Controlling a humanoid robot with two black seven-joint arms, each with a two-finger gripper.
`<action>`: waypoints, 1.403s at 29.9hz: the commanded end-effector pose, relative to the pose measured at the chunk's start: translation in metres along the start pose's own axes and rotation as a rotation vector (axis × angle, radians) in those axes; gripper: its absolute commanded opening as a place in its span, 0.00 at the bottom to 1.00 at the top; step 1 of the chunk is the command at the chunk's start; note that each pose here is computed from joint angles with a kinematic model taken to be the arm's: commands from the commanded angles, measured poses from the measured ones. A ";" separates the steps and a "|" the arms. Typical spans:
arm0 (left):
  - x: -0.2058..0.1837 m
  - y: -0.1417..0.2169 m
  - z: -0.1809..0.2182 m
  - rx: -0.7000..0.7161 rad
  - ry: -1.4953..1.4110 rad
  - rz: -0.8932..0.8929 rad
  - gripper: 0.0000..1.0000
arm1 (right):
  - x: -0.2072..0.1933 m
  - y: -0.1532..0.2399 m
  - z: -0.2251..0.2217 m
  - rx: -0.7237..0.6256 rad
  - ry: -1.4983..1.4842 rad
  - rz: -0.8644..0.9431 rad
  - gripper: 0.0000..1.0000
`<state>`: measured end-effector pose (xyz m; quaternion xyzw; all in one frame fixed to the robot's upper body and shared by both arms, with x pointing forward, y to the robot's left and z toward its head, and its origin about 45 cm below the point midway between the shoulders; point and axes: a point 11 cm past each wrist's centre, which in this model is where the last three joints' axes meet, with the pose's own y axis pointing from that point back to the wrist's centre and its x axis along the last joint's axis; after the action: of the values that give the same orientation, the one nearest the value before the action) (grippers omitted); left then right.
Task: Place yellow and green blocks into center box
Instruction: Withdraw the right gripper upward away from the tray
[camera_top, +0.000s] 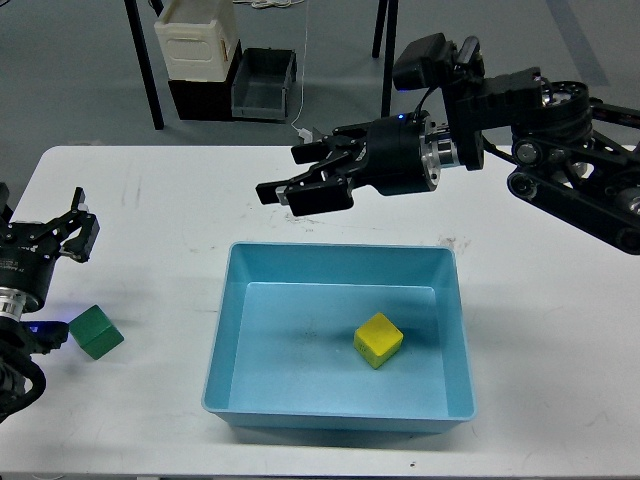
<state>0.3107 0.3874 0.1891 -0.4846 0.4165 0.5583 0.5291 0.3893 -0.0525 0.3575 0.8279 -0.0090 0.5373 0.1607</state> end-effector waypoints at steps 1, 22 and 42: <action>-0.012 -0.011 0.008 0.022 -0.112 -0.062 1.00 | 0.021 0.007 -0.003 0.041 -0.064 0.166 0.97; -0.143 -0.086 0.104 0.236 -1.590 -0.500 1.00 | -0.035 0.124 0.048 -0.062 -0.500 0.964 0.97; -0.135 -0.033 0.002 0.837 -2.413 -1.072 1.00 | -0.148 0.216 0.041 -0.288 -0.703 1.328 0.99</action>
<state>0.3504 0.3796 0.3313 0.3621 -0.3757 0.2425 0.8179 0.3313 -0.2803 0.2770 0.7518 -0.6069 0.2328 -0.1109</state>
